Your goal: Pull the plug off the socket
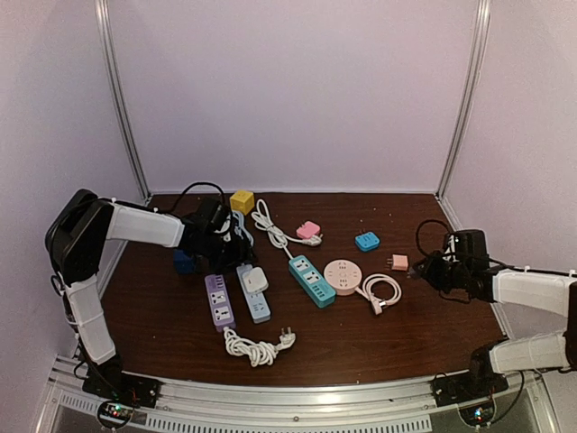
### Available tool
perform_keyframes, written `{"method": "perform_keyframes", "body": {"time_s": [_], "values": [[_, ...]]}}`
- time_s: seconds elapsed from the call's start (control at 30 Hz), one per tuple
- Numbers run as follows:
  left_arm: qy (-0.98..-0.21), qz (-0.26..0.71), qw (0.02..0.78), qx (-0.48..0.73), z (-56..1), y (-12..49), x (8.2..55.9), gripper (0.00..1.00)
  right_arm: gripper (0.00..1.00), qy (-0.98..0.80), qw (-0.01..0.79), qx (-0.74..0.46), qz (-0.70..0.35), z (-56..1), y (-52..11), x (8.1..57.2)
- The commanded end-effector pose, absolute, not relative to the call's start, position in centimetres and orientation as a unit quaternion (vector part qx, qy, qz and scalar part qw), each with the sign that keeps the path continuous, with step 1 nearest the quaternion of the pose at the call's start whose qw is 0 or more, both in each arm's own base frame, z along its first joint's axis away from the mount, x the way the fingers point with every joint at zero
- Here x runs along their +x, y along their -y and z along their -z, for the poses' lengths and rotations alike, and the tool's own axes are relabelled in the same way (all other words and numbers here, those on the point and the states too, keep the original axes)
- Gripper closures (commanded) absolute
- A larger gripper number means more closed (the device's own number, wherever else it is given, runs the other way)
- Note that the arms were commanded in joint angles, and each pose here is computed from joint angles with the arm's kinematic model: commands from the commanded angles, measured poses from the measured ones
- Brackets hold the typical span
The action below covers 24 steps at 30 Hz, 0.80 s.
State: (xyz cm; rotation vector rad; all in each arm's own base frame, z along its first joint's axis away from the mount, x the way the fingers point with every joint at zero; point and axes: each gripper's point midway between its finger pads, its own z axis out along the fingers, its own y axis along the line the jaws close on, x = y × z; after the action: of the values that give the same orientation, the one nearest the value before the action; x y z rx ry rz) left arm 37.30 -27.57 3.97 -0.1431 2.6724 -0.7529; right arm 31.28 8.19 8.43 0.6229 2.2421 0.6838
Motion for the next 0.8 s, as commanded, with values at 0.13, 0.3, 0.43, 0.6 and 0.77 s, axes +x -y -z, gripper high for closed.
{"method": "perform_keyframes", "body": {"time_s": [0.13,0.3,0.43,0.6,0.77], "values": [[-0.942,0.264,0.205,-0.020,-6.3,27.6,37.7,0.25,0.91,-0.847,0.352,0.260,-0.302,-7.5,-7.3,31.2],[-0.939,0.271,0.211,-0.014,-7.4,27.8,37.4,0.25,0.83,-0.847,0.339,0.270,-0.309,-6.3,-7.1,31.2],[-0.938,0.273,0.215,-0.013,-8.1,27.7,37.2,0.25,0.70,-0.853,0.324,0.277,-0.301,-5.3,-6.8,30.9],[-0.937,0.275,0.217,-0.012,-8.5,27.6,37.0,0.25,0.55,-0.860,0.316,0.278,-0.288,-4.8,-6.4,30.5],[-0.936,0.278,0.217,-0.009,-8.9,27.8,36.8,0.25,0.47,-0.865,0.308,0.284,-0.276,-4.4,-5.8,30.2]]}}
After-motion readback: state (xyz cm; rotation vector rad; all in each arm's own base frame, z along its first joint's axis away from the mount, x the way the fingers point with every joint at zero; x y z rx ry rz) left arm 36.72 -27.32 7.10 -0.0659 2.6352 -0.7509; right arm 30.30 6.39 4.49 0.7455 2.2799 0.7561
